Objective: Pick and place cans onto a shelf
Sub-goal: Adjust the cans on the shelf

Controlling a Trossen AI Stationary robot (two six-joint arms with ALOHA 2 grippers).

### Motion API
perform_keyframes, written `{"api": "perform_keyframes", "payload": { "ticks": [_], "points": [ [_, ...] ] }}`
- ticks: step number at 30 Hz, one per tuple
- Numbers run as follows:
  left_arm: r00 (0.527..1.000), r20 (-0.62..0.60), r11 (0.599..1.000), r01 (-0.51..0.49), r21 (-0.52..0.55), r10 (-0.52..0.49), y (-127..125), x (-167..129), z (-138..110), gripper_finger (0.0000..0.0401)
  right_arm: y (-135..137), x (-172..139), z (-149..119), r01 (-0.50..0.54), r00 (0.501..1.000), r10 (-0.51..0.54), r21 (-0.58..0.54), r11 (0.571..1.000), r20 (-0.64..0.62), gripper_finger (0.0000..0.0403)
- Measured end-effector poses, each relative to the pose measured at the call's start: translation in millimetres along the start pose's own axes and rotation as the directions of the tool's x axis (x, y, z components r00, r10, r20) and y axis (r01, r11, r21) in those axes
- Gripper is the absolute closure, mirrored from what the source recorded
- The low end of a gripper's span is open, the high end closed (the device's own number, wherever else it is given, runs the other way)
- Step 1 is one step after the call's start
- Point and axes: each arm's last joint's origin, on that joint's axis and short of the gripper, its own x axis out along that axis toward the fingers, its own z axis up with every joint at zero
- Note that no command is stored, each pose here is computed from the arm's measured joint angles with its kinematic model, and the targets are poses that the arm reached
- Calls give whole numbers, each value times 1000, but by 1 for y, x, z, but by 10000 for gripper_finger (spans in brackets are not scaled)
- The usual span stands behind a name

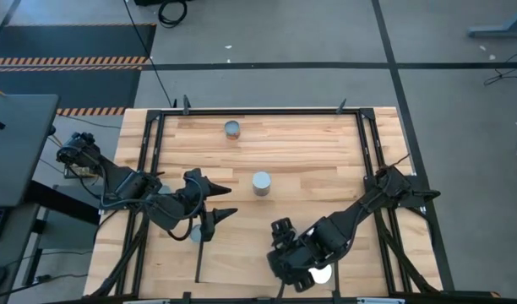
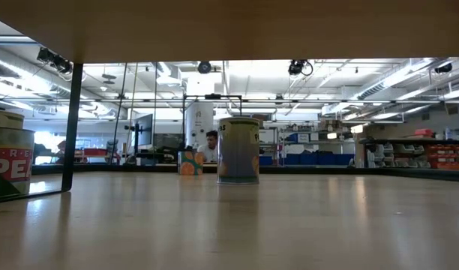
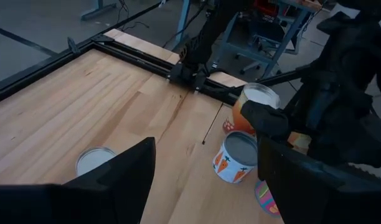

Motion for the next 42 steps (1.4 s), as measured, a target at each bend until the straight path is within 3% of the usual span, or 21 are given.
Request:
{"api": "perform_keyframes", "payload": {
  "ticks": [8, 18, 25, 32, 42],
  "points": [
    [1000, 0, 1000, 0, 0, 0, 0, 0, 0, 115, 2, -1, -5, -10, 999, 12, 31, 999, -47, 55],
    [1000, 0, 1000, 1, 0, -1, 0, 0, 0, 115, 1, -10, -1, -26, 999, 27, 39, 999, -18, 55],
    [1000, 0, 1000, 0, 1, 0, 0, 0, 0, 115, -1, -25, 12, -178, 983, 171, 117, 977, 63, 55],
    [1000, -1, 1000, 2, 1, -2, 0, 0, 0, 115, 2, -4, 14, -256, 966, 246, 133, 958, 83, 55],
    [1000, -9, 1000, 11, 3, -11, -1, 0, -1, 115, 2, 2, 15, -264, 964, 248, 217, 940, 99, 55]
  ]
}}
